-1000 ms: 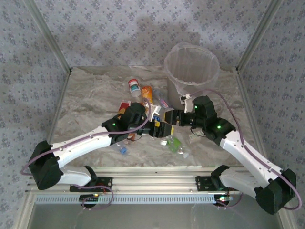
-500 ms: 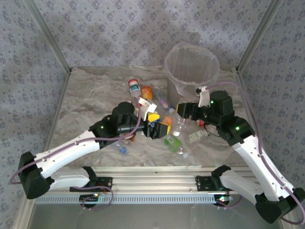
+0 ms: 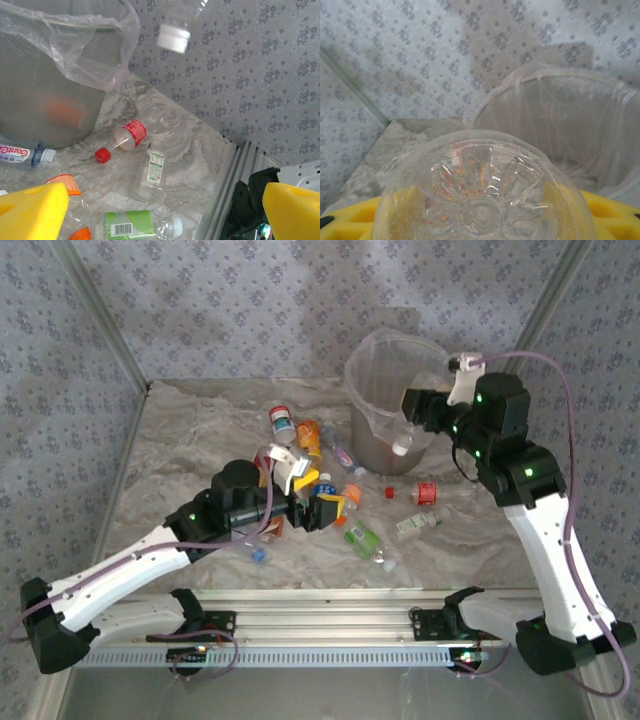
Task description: Put the plastic bottles in the bin
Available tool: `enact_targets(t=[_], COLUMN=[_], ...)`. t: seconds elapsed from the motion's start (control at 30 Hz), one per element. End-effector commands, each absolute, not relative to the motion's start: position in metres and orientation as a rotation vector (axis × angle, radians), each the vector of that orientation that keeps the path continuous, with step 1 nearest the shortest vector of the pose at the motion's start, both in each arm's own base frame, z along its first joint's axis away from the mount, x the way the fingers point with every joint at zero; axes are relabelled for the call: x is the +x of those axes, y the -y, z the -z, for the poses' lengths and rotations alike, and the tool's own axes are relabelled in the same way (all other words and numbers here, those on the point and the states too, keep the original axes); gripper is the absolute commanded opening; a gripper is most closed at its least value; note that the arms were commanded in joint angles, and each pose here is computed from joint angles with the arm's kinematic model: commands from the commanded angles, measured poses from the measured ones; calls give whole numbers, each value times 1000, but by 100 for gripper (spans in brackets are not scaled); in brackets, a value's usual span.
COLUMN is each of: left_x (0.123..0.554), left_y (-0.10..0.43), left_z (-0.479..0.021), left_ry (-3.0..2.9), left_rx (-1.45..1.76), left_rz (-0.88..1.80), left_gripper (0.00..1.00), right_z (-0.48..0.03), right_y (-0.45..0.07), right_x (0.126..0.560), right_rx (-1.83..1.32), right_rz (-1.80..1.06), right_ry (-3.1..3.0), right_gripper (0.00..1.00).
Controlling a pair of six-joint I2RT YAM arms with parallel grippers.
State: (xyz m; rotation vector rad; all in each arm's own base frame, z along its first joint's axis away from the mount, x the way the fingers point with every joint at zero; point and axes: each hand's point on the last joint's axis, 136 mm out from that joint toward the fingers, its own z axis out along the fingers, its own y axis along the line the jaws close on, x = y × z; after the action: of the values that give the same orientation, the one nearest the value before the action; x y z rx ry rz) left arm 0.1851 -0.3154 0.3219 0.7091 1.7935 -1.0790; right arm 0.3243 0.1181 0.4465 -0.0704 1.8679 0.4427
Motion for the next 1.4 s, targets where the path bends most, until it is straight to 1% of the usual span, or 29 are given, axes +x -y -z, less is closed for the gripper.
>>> enact_targets(t=[0.0,0.2,0.33,0.67,0.93,1.17,1.37], left_x=[183,184,185,186,185,185,185], left_y=[309,302,297,296,295,293,296], left_z=[-325,-316,-315,-314,-307,-303,-298], left_ry=[-1766,-1806,-1807,-1821,-1848,-1858,-1878], left_rx=[715,713,700,711,714,708,717], left_rz=[1046,1002,982,959,941,935,930], left_gripper=[99,100,99,100,100,100,100], right_z=[-472,-482,-475,-415,-346,-293,-262], right_y=[-106,-97,-97,-123,-134,-135,-134], right_x=[352,403,431,477,499,506,510], right_rx=[-26,20,18,-116,-162,-173,-179], right_rz=[-344,-245,-229,-273,-294,-287,-282], right_ry=[-1795,-1788,-1821,-2016,-2214,-2358,-2439], right_gripper=[62,61,61,62,62,62,63])
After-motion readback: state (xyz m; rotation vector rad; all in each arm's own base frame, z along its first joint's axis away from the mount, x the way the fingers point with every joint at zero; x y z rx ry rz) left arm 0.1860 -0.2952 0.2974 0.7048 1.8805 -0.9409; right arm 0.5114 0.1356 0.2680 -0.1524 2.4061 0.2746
